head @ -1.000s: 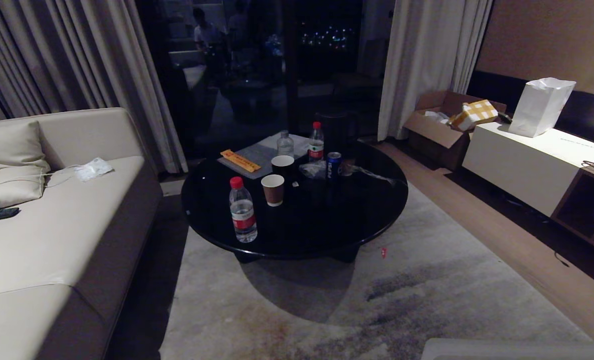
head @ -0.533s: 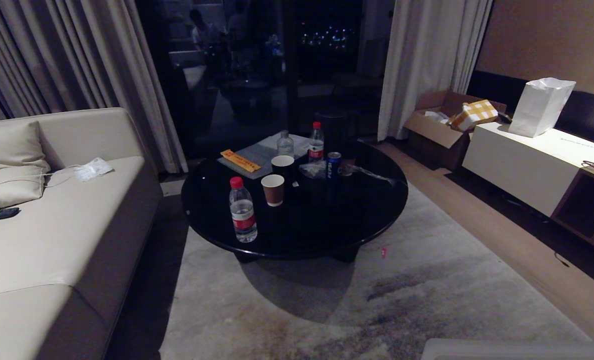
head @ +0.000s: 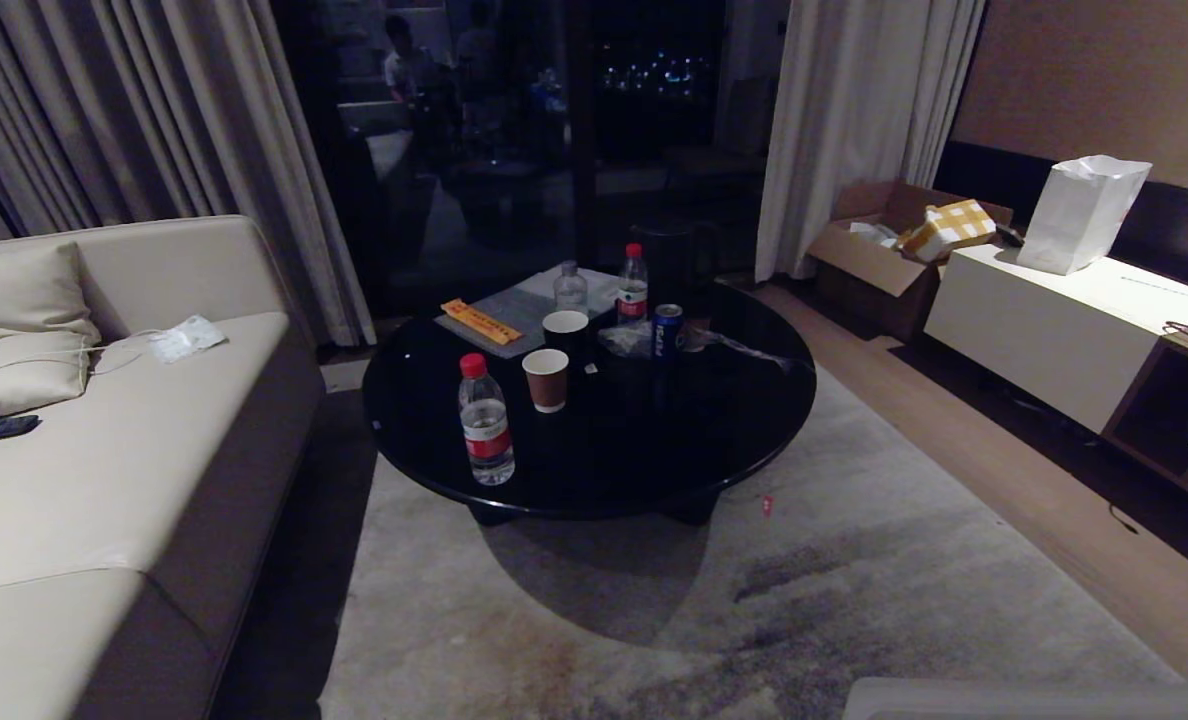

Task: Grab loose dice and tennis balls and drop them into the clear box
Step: Close the lid

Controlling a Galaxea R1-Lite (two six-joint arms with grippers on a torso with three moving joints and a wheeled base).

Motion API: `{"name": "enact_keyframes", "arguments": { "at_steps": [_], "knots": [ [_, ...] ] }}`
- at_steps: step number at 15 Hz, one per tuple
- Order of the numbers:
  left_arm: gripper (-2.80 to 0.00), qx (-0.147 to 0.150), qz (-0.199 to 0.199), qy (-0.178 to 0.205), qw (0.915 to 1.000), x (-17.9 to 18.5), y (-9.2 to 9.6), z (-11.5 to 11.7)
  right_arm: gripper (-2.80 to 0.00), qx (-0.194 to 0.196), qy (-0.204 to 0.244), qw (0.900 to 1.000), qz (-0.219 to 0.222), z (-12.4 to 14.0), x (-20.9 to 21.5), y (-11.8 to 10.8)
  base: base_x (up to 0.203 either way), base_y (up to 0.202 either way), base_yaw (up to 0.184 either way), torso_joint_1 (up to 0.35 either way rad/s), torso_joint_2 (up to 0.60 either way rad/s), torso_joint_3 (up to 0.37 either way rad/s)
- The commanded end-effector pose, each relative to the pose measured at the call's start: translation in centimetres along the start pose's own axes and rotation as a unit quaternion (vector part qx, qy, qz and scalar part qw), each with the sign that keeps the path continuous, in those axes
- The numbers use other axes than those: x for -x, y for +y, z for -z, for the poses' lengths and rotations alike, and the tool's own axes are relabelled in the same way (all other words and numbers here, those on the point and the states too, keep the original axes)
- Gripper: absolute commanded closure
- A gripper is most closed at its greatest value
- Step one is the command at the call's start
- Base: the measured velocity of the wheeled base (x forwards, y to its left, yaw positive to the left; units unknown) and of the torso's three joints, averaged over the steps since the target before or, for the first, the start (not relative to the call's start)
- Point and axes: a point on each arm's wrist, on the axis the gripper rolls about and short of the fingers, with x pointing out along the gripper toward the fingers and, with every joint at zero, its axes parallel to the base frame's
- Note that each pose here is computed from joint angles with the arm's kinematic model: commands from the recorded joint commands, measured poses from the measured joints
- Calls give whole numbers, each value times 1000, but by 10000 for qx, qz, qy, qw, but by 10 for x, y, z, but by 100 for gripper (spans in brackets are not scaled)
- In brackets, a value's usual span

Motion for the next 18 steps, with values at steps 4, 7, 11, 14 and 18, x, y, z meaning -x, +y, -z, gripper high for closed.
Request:
{"name": "enact_keyframes", "arguments": {
  "at_steps": [4,7,11,14,18],
  "knots": [
    [0,6,-3,8,10000,0,0,0,0,0,13,10000,-4,0,0,0,0,0,0,0,0,0],
    [0,6,-3,5,10000,0,0,0,0,-1,12,10000,0,0,0,0,0,0,0,0,0,0],
    [0,6,-4,11,10000,0,0,0,0,-1,12,10000,0,0,0,0,0,0,0,0,0,0],
    [0,6,-3,5,10000,0,0,0,0,0,13,10000,-7,0,0,0,0,0,0,0,0,0],
    [0,6,-4,13,10000,0,0,0,0,-1,12,10000,0,0,0,0,0,0,0,0,0,0]
  ]
}}
